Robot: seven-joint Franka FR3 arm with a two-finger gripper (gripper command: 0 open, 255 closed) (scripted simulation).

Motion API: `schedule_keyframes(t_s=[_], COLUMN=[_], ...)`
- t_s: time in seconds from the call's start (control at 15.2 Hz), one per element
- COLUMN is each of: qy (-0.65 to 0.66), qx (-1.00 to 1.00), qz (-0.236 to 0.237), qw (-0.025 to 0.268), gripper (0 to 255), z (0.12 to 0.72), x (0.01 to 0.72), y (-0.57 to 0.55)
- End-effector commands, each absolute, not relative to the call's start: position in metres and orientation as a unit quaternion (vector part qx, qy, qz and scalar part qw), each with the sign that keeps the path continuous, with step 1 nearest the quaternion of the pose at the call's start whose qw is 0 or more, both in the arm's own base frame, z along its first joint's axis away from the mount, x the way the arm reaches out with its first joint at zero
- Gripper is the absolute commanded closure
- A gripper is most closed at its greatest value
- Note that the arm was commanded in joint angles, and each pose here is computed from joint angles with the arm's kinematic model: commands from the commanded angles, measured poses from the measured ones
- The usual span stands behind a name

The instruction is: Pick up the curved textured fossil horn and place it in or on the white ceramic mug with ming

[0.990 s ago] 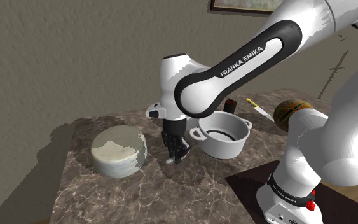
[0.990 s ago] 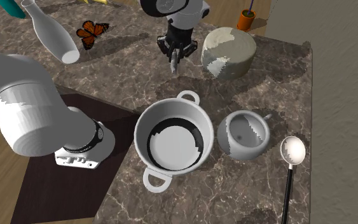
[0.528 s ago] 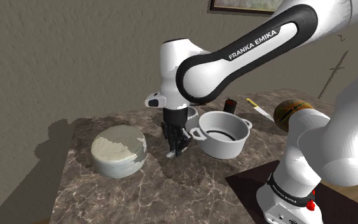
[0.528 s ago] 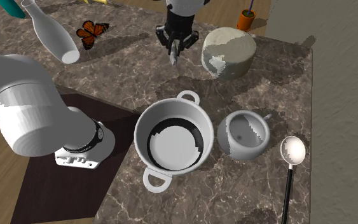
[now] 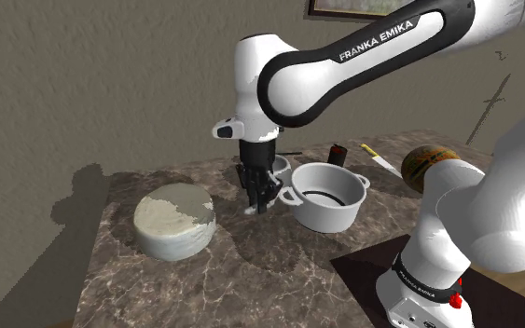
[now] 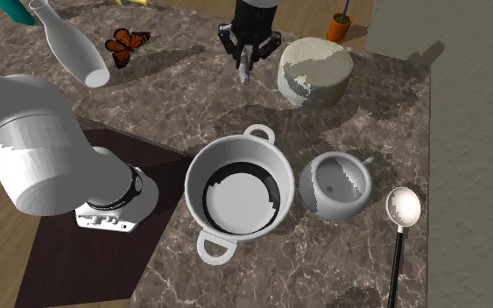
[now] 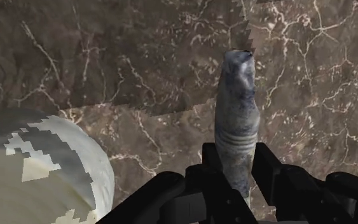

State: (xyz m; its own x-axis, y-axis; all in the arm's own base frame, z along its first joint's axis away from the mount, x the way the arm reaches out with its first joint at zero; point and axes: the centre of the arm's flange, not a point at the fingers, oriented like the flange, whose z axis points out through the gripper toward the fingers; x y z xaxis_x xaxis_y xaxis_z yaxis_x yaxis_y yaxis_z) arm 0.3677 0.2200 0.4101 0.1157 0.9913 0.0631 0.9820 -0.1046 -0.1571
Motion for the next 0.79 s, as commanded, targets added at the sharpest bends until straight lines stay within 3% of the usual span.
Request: schedule_keyframes(t_s=[0.0, 0.73], qy=[-0.664, -0.664], qx=[-0.742, -0.742], qz=[0.029, 0.029], qw=[0.080, 0.080], gripper=[255, 255], z=[0.411, 0.412], x=[0.382, 0.476], y=[0.201, 0.090])
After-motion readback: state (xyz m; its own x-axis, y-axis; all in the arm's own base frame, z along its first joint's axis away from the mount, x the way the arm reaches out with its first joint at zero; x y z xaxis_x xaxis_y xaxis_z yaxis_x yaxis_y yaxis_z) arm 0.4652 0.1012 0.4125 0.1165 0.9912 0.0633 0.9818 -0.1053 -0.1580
